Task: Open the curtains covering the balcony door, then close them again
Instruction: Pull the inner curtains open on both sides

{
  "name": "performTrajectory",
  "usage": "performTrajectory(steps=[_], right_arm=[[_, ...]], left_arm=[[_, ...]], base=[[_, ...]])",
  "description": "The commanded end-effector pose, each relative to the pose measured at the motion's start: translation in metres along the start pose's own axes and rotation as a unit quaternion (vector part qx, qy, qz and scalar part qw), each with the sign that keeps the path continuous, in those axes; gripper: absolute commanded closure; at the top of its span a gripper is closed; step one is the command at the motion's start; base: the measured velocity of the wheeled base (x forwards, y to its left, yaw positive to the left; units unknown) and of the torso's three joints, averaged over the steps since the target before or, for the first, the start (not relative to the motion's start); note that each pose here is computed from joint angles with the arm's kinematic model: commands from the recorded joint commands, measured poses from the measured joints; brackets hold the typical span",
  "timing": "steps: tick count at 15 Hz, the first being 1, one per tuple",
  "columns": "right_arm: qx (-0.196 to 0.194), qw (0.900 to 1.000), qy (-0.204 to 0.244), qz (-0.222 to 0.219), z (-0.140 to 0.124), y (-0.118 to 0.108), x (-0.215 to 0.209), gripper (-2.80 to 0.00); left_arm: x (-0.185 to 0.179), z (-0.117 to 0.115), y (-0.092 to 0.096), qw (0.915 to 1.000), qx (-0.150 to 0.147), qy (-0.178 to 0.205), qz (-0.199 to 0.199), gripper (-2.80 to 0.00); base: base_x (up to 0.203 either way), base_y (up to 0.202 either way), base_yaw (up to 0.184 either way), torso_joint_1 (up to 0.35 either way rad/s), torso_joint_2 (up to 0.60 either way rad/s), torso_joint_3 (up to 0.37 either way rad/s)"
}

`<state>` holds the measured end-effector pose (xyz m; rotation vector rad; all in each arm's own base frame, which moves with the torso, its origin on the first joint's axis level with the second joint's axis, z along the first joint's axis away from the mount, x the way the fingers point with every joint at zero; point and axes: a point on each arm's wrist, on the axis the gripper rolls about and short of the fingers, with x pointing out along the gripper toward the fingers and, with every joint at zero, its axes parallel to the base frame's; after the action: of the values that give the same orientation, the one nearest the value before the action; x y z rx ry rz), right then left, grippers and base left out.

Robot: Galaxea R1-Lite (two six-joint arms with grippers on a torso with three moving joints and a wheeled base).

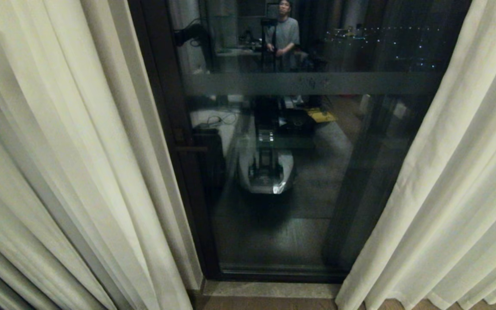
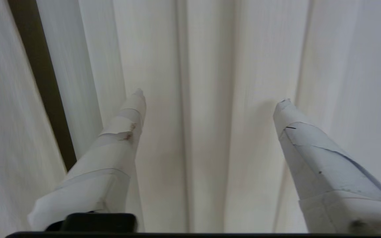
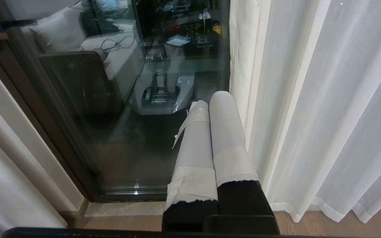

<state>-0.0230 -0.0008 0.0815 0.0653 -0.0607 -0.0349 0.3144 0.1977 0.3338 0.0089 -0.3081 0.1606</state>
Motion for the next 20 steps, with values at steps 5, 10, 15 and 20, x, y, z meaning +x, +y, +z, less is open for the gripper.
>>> performTrajectory(steps=[5, 10, 15, 20], right_arm=[[0.000, 1.000, 0.000, 0.000, 0.000, 0.000, 0.000, 0.00], [0.000, 1.000, 0.000, 0.000, 0.000, 0.000, 0.000, 0.00], [0.000, 1.000, 0.000, 0.000, 0.000, 0.000, 0.000, 0.00], [0.000, 1.000, 0.000, 0.001, 0.000, 0.000, 0.000, 0.00]], left_arm=[[-0.072, 0.014, -0.031, 0.9997, -0.010, 0.023, 0.005, -2.80], [-0.125, 0.008, -0.061, 0.9984, -0.025, 0.050, -0.008, -2.80], [-0.137, 0.006, -0.068, 0.9979, -0.028, 0.056, -0.013, 0.00], [-0.141, 0.002, -0.077, 0.9970, -0.035, 0.062, -0.029, 0.00]], base=[[0.000, 0.000, 0.000, 0.000, 0.00, 0.000], [0.000, 0.000, 0.000, 0.000, 0.00, 0.000], [0.000, 0.000, 0.000, 0.000, 0.00, 0.000], [0.000, 0.000, 0.000, 0.000, 0.00, 0.000]])
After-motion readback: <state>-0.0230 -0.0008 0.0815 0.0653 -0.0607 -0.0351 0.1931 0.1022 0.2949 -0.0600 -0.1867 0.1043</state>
